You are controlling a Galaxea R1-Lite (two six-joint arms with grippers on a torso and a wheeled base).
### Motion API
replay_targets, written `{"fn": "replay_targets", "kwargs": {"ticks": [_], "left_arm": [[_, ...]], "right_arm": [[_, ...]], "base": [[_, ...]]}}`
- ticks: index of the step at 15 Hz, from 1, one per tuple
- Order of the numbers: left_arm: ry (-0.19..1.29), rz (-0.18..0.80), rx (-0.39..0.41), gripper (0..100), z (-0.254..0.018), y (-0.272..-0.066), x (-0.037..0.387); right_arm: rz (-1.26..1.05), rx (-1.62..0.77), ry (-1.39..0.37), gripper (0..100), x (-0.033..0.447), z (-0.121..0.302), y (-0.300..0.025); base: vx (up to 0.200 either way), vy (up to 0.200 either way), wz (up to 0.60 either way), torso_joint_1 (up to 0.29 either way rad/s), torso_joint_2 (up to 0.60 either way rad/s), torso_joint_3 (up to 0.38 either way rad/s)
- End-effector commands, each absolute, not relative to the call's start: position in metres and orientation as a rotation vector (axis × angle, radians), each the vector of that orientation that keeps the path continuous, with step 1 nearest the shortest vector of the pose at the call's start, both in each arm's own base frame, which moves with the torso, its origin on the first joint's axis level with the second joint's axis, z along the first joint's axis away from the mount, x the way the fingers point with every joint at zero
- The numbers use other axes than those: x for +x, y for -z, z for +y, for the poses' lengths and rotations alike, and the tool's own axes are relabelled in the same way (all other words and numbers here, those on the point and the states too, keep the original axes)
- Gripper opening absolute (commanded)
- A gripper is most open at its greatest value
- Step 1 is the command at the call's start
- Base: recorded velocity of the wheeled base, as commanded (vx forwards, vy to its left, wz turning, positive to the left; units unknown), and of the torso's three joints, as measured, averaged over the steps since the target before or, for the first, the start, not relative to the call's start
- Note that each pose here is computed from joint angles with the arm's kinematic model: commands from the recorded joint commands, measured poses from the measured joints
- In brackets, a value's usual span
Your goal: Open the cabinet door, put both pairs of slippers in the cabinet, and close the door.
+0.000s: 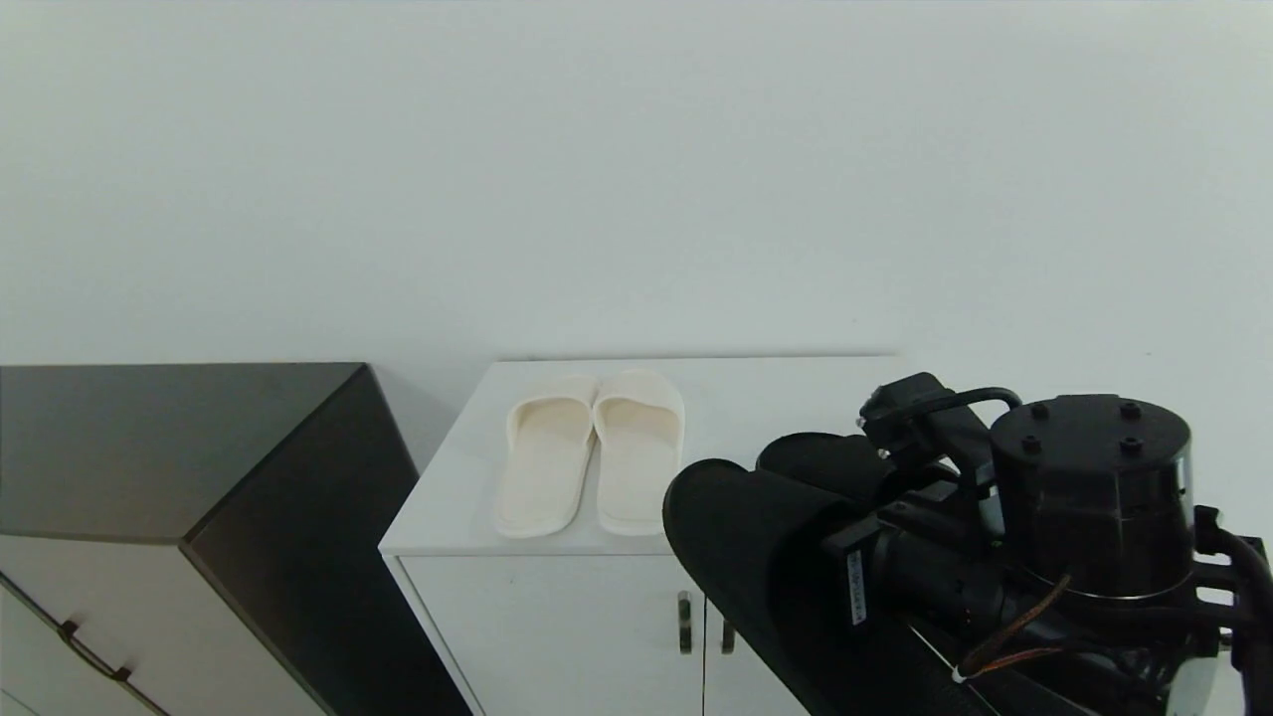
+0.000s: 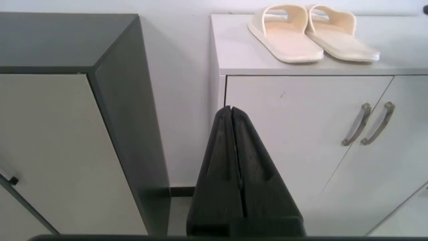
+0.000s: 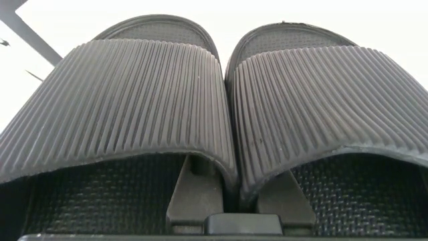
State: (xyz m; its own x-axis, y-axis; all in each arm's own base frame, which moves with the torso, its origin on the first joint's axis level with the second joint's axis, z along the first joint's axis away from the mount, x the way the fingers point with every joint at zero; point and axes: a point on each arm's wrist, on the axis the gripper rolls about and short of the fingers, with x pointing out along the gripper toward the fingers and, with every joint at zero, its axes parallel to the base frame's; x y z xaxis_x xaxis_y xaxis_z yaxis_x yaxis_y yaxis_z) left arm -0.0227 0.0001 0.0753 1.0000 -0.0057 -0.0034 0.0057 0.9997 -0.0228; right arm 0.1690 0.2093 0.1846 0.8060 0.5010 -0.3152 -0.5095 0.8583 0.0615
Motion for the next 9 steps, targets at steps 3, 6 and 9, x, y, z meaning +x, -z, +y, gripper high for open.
{"fn": "replay_targets", "kwargs": {"ticks": [3,6,9], "left_arm": [[0.006,0.005,-0.023,0,0.0001,-0.0754,-0.0226],[0.006,0.005,-0.023,0,0.0001,-0.0754,-0.0226],[0.006,0.005,-0.023,0,0.0001,-0.0754,-0.0226]], "right_arm": [[0.326,-0.024,-0.544,0,0.1645,0.2044,-0.1857],[0.325,-0.025,-0.559,0,0.1624,0.2021,-0.1838],[0.333,-0.046,-0.583,0,0.1591,0.1986,-0.1808]], "base": [[-0.2,0.0,0.0,0.012,0.0,0.002],[-0.133,0.0,0.0,-0.005,0.0,0.003],[0.0,0.0,0.0,0.0,0.0,0.0]]}}
